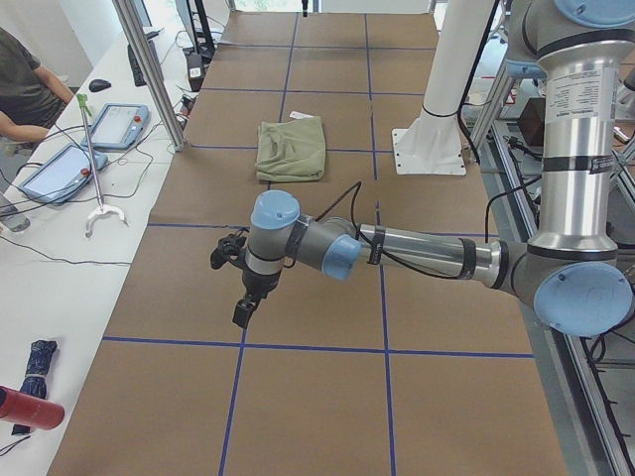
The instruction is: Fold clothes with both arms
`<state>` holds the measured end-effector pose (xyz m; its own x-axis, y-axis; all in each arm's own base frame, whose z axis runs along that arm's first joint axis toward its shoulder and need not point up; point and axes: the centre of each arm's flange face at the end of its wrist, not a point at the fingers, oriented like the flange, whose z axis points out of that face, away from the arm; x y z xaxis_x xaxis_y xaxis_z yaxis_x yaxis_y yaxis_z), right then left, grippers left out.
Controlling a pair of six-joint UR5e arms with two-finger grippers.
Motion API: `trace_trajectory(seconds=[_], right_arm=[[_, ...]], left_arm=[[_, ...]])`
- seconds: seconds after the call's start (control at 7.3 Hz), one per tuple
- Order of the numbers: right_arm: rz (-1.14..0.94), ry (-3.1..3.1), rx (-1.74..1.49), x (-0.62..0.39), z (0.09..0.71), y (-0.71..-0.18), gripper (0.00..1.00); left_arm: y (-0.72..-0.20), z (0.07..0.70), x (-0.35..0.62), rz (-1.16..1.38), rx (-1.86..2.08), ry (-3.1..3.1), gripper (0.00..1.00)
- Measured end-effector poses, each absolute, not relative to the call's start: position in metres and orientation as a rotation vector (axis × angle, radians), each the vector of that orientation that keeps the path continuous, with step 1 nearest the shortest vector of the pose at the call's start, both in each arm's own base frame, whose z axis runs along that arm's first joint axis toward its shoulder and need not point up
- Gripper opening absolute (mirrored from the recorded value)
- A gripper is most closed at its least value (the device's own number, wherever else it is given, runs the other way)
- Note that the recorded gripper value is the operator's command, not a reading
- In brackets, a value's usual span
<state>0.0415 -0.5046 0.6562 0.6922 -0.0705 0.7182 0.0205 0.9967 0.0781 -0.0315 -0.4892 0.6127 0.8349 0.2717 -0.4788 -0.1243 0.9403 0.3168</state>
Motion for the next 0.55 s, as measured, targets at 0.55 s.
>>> trace_trajectory(seconds=[0.55], right_arm=[[0.022, -0.805, 0.005, 0.062, 0.636, -0.495, 1.00]], left_arm=[[-0.461, 0.628, -0.039, 0.263, 0.176, 0.680, 1.00]])
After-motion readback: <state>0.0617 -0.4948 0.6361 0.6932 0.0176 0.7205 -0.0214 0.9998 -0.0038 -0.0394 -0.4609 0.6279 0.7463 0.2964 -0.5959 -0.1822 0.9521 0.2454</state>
